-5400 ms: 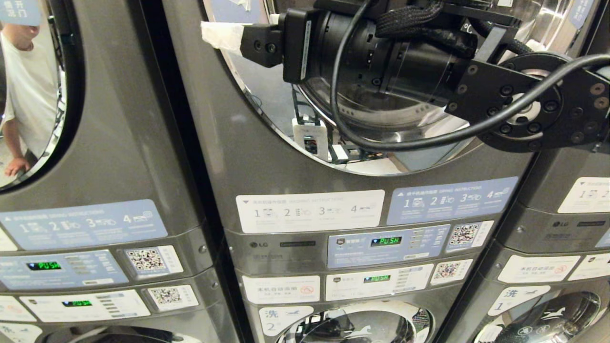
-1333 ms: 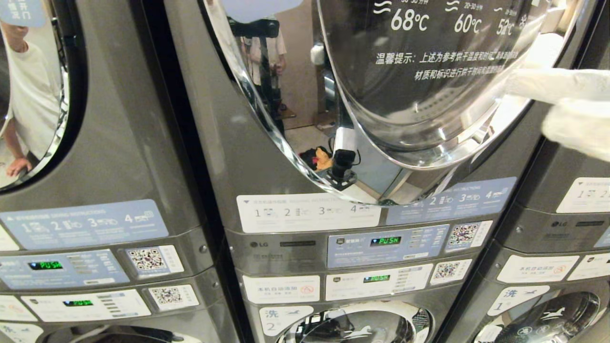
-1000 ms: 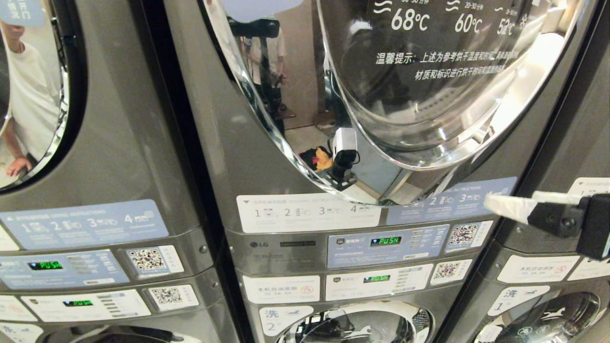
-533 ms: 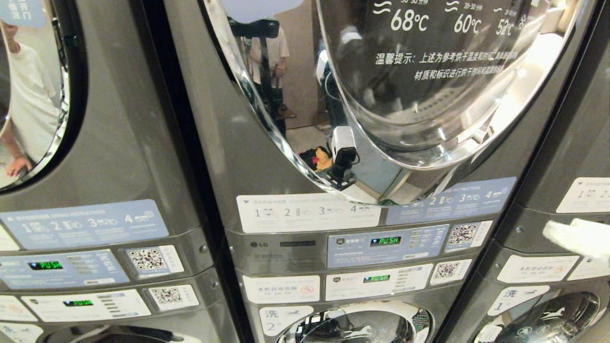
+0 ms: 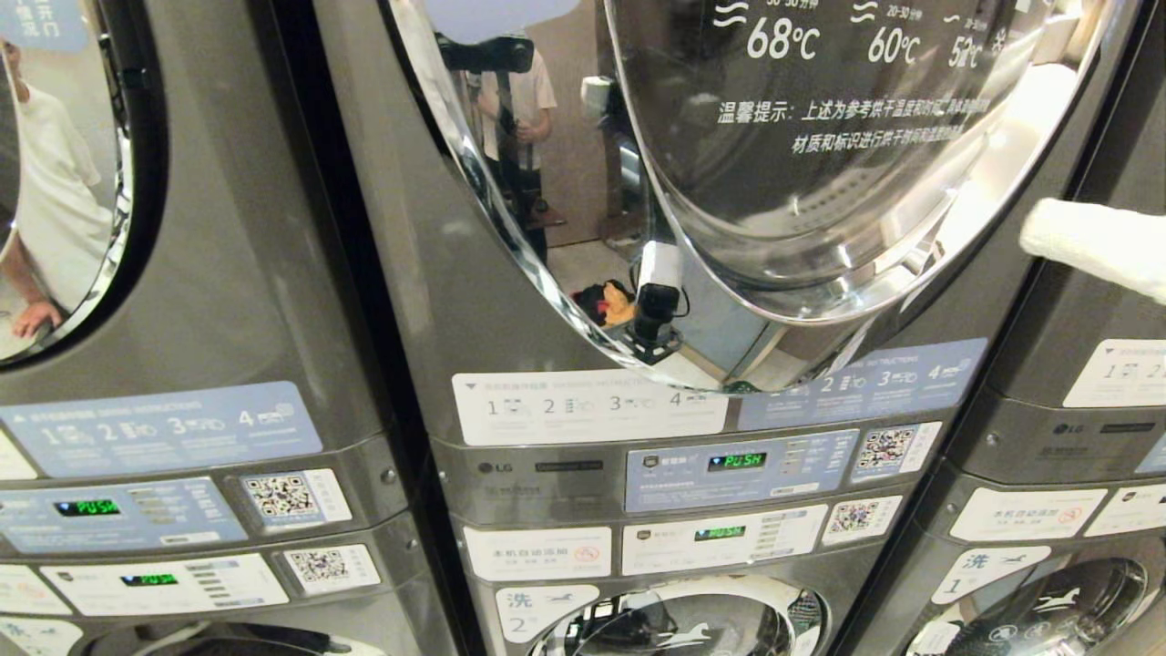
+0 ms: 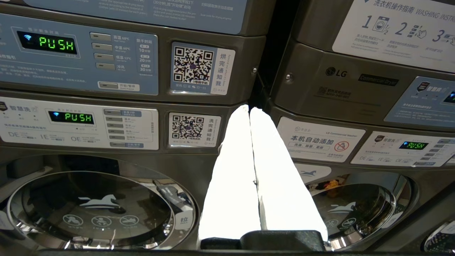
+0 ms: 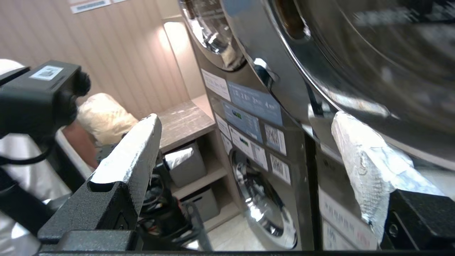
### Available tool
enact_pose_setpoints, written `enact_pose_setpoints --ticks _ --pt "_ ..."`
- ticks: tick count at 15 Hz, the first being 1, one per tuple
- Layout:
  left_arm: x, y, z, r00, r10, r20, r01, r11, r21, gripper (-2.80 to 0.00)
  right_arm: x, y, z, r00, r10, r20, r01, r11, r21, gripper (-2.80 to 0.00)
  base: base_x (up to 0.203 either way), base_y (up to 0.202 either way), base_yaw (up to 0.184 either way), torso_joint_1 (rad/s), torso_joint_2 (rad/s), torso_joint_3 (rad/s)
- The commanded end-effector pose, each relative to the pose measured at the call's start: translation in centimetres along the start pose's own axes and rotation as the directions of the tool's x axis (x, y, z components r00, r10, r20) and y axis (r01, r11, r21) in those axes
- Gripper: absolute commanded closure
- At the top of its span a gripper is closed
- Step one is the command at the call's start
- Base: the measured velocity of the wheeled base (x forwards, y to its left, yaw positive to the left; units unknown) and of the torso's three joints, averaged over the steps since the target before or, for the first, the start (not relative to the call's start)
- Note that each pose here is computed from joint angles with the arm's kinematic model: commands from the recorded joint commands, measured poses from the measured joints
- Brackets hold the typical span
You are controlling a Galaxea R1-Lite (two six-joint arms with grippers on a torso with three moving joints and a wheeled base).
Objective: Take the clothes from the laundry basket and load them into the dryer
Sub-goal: Open the dryer
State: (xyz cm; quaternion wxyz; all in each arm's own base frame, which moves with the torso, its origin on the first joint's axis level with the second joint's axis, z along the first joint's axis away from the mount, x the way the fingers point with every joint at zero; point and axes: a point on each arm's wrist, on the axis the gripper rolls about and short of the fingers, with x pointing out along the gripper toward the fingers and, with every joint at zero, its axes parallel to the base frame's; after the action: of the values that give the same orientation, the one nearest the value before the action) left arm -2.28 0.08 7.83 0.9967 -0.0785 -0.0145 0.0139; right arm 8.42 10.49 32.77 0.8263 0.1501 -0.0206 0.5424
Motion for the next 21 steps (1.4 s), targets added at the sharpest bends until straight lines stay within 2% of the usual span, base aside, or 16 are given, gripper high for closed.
enact_pose_setpoints --ticks 1,5,8,11,14,21 --pt "0.2 0.1 -0.8 1.0 0.005 -0.026 -0.005 1.0 0.0 0.0 3.9 -1.4 -1.6 0.998 0.003 -0.055 -0.003 1.0 -0.011 -2.8 0.0 0.0 0.0 0.0 0.0 0.0" --pt "0.2 0.1 -0.8 1.0 0.005 -0.026 -0.005 1.0 0.0 0.0 8.9 -2.7 -1.4 0.998 0.06 0.011 -0.058 0.99 -0.128 -2.8 0.0 0.0 0.0 0.0 0.0 0.0" --pt "0.2 0.1 -0.8 1.0 0.006 -0.026 -0.006 1.0 0.0 0.0 10.2 -2.9 -1.0 0.996 0.081 0.028 -0.073 0.973 -0.219 -2.8 0.0 0.0 0.0 0.0 0.0 0.0" --pt "0.2 0.1 -0.8 1.0 0.005 -0.026 -0.005 1.0 0.0 0.0 10.4 -2.8 -1.0 0.988 0.157 0.006 -0.15 0.95 -0.273 -2.8 0.0 0.0 0.0 0.0 0.0 0.0" --pt "0.2 0.1 -0.8 1.0 0.005 -0.026 -0.005 1.0 0.0 0.0 10.9 -2.8 -0.9 0.983 0.185 0.0 -0.177 0.938 -0.297 -2.8 0.0 0.0 0.0 0.0 0.0 0.0" --pt "0.2 0.1 -0.8 1.0 0.005 -0.026 -0.005 1.0 0.0 0.0 13.3 -3.4 -0.4 0.981 0.194 0.015 -0.179 0.932 -0.315 -2.8 0.0 0.0 0.0 0.0 0.0 0.0"
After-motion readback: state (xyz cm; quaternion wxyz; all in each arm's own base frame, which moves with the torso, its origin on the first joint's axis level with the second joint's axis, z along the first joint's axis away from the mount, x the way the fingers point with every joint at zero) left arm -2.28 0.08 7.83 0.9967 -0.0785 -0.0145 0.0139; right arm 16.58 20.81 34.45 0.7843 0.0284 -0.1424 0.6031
